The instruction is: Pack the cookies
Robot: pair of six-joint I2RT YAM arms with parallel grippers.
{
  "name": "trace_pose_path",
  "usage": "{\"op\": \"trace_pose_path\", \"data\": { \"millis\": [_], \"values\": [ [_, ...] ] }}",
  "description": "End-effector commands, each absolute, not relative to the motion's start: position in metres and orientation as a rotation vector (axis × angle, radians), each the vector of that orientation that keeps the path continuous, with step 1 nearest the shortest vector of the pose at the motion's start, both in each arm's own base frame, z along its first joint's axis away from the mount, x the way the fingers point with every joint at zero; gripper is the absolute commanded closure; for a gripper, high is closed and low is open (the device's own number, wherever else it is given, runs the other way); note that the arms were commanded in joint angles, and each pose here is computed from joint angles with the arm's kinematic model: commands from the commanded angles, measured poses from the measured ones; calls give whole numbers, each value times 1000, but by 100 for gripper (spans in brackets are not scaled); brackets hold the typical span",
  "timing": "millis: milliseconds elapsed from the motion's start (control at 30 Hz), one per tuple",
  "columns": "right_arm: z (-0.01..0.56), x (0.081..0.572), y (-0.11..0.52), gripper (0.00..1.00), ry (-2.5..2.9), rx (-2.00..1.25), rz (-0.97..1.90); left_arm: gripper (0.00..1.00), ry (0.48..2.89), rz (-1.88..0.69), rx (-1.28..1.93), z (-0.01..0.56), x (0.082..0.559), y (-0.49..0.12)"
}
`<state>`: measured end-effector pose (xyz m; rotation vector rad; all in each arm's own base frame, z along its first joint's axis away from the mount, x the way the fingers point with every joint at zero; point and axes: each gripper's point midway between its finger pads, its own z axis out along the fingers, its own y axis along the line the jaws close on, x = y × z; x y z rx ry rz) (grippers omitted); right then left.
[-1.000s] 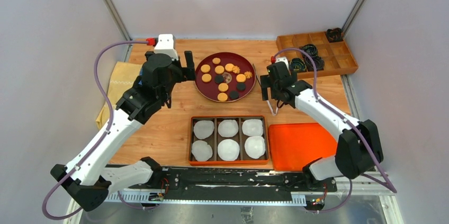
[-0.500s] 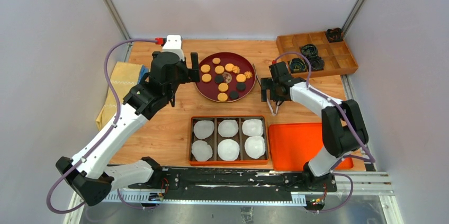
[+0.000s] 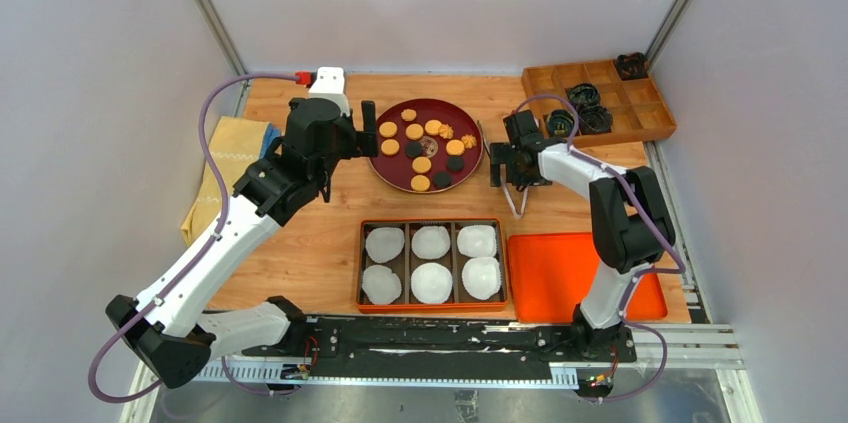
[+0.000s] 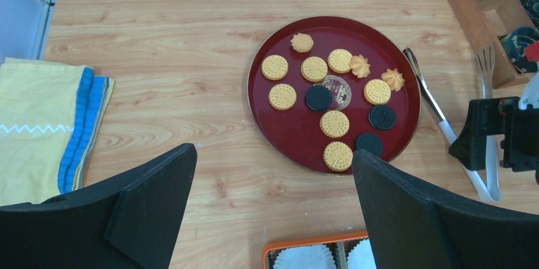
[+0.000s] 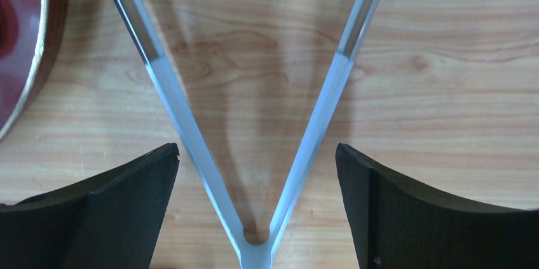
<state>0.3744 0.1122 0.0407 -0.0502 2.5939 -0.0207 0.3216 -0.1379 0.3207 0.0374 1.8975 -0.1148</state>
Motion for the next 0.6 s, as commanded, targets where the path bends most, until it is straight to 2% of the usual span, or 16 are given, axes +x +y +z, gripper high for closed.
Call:
{"op": "trace_pose_path", "data": {
  "millis": [0, 500, 567],
  "values": [
    [36, 393, 107, 0, 2592, 5, -48, 0, 1898, -117, 50, 323, 321, -139],
    [11, 403, 102, 0, 2642, 35, -110, 0, 1891, -134, 50, 319, 314, -136],
    [12, 400, 100, 4, 2643, 29, -111, 0, 1889, -141, 52, 320, 314, -137]
  ]
}}
